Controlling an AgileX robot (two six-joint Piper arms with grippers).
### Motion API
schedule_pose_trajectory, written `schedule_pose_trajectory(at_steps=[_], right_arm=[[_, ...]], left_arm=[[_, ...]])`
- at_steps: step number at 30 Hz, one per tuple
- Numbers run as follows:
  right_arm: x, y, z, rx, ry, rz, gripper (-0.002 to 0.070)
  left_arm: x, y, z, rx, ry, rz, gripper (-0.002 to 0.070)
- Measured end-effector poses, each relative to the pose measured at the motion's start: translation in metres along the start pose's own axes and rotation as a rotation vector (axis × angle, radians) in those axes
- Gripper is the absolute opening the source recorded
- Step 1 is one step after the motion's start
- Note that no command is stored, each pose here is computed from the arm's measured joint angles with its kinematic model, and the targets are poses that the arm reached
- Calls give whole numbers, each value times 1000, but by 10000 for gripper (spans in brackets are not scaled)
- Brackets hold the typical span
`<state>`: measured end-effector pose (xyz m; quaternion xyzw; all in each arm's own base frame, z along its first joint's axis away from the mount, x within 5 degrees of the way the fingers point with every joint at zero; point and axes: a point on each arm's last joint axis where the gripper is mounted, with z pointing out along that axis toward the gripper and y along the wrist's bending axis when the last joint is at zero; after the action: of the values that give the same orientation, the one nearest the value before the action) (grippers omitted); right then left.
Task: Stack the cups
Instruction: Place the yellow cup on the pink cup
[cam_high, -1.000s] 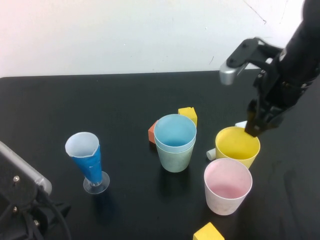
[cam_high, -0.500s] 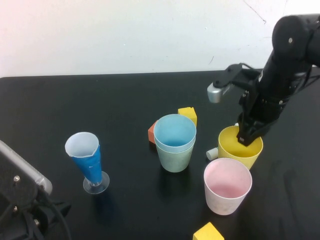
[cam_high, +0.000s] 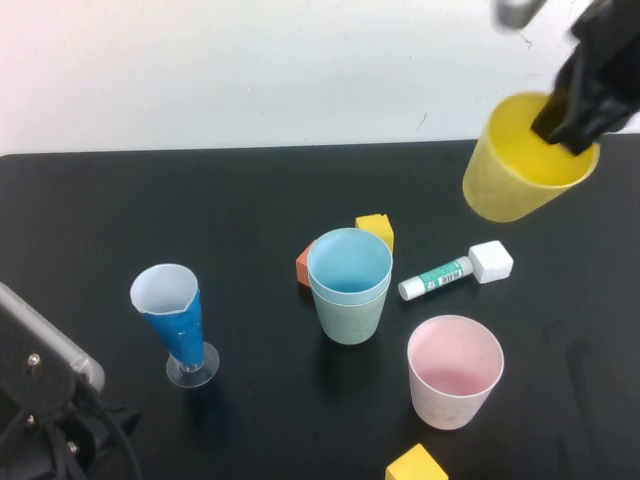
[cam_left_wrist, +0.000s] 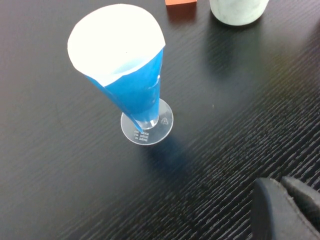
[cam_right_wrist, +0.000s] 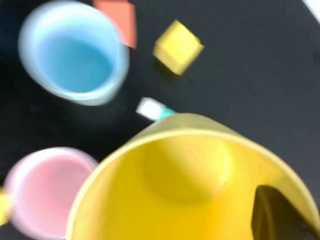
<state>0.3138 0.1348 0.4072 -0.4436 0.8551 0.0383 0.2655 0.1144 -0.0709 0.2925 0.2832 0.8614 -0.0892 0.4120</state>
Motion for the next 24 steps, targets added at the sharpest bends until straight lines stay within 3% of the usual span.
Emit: schedule_pose_trajectory(at_steps=[4,11,24], right_arm=[[16,26,-11,-75,-7,-36,17],[45,55,37,-246,142,-62,17],[39,52,70,-270,118,-49,17]], left_arm=[[0,0,0,0,4,0,1],[1,0,0,1,6,16,1],[0,0,0,2,-2,22,0]])
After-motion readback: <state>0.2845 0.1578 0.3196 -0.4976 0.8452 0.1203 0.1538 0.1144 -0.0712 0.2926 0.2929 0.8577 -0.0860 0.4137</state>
